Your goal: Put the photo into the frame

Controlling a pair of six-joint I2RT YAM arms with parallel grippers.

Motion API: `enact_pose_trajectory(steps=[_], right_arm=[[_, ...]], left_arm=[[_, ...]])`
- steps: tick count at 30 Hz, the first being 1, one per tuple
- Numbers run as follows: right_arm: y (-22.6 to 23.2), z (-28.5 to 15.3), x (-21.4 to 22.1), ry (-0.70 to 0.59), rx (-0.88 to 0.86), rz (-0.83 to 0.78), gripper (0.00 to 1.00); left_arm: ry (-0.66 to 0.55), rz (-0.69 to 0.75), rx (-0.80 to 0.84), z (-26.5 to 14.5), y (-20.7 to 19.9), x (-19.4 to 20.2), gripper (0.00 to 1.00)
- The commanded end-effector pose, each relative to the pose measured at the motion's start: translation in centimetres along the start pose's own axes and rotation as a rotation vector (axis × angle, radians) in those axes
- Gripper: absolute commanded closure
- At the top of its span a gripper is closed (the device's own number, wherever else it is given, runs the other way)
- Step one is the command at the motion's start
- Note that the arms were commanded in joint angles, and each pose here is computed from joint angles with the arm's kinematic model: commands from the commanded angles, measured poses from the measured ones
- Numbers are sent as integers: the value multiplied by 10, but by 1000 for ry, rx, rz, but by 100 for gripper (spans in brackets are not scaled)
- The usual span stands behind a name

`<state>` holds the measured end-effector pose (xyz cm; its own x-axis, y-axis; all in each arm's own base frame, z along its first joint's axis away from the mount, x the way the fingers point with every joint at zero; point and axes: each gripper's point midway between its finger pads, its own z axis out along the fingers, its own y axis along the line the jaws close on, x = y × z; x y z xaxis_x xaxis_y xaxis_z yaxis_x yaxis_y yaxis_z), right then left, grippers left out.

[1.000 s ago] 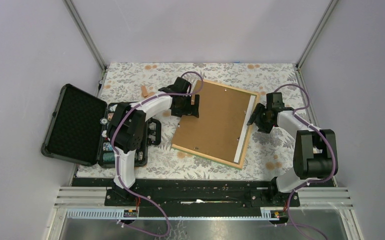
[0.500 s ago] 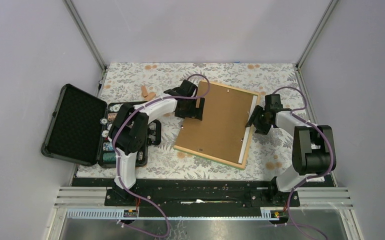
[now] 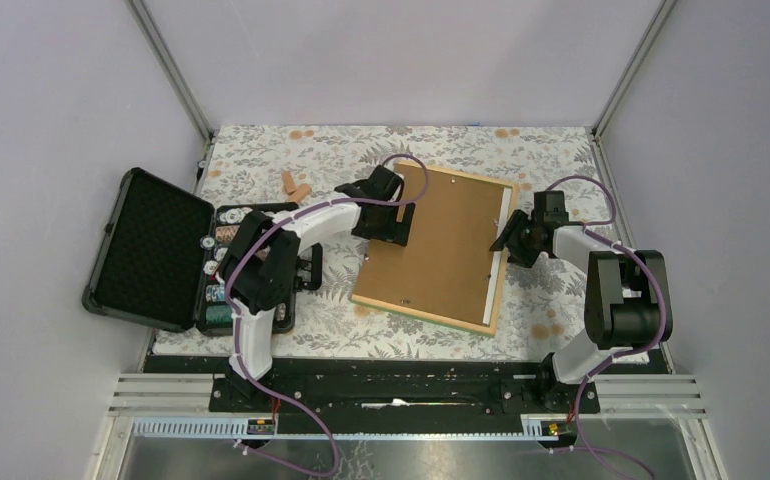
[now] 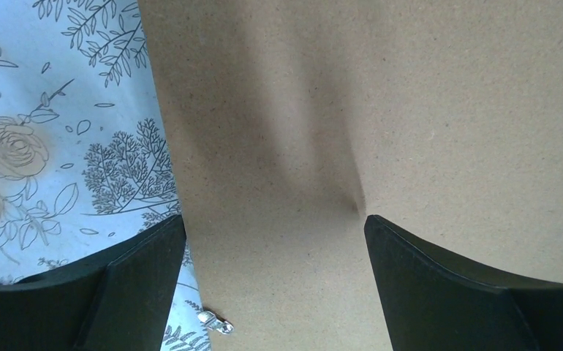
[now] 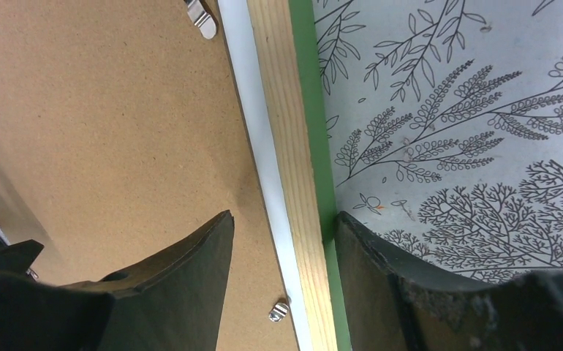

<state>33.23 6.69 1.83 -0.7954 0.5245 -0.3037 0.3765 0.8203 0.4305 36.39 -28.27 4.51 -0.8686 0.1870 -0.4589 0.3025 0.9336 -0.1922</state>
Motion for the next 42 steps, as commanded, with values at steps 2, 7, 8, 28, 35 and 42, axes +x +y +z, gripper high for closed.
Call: enact_pose_trajectory(steps=[2,7,8,28,35,42], right_arm=[[5,9,24,74,-53,24,39],[4,11,26,83,-54,20,38],[5,10,26,82,-54,19,38],[0,8,24,76,-25,-7,36],[-1,8,23,74,-24,-10,36],[0,9,23,75,-24,-5,37]], left_arm=[[-182,103,72,-45,-49,-30,6],[-250,126,82,-65,-55,-38,5],[-262,131,90,-68,-58,-39,5],[-166,10,-22,-33,-17,-34,2],[-150,-65,0,-24,-3,-36,1],[-115,-96,12,-12,-2,-30,2]])
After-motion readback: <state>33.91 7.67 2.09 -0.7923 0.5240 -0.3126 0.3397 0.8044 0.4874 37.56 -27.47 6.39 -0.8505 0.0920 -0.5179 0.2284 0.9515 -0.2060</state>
